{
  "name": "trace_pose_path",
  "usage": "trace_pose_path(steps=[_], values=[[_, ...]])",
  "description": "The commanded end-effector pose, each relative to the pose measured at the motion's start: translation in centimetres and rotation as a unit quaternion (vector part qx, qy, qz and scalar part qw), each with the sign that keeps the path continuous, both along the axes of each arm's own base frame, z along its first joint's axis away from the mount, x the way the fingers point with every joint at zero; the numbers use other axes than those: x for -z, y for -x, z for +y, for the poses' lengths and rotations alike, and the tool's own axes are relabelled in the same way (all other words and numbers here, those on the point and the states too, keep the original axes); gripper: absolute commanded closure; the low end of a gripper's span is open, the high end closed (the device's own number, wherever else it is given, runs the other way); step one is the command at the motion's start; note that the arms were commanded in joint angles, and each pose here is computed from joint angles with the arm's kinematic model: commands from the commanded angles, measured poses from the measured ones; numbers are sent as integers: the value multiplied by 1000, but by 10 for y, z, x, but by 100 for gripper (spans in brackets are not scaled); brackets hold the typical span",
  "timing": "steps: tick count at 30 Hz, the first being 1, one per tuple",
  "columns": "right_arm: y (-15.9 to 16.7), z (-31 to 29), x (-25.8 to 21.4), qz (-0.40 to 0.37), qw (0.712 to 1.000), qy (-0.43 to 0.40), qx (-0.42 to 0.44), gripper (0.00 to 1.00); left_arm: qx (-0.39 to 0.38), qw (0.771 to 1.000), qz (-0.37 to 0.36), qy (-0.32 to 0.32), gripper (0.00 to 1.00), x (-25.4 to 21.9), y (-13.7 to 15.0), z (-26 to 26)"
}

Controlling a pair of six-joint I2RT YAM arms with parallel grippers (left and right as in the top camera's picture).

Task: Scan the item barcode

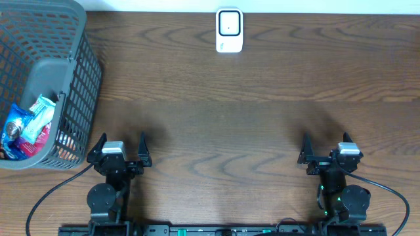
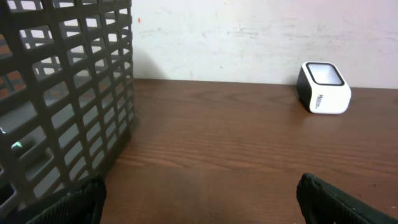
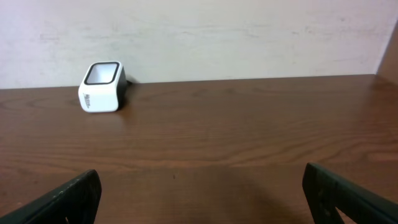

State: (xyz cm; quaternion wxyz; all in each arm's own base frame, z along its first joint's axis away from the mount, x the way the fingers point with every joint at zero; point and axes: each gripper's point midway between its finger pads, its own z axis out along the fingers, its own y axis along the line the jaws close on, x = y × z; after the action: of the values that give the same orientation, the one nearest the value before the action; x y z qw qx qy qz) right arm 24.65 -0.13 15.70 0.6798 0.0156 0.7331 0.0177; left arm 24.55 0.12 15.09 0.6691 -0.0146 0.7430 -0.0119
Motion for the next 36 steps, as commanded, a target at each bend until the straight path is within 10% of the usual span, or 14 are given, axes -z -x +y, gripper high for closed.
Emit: trace_pose_path(steps=[1,25,36], values=[[0,-1,2,2,1000,-7,3,1,11,1000,23,-5,2,13,1,-3],[0,-1,2,2,1000,-7,3,1,11,1000,23,-2,2,13,1,-4],[0,-1,2,2,1000,-7,3,1,36,985,17,171,2,6,1,-19]])
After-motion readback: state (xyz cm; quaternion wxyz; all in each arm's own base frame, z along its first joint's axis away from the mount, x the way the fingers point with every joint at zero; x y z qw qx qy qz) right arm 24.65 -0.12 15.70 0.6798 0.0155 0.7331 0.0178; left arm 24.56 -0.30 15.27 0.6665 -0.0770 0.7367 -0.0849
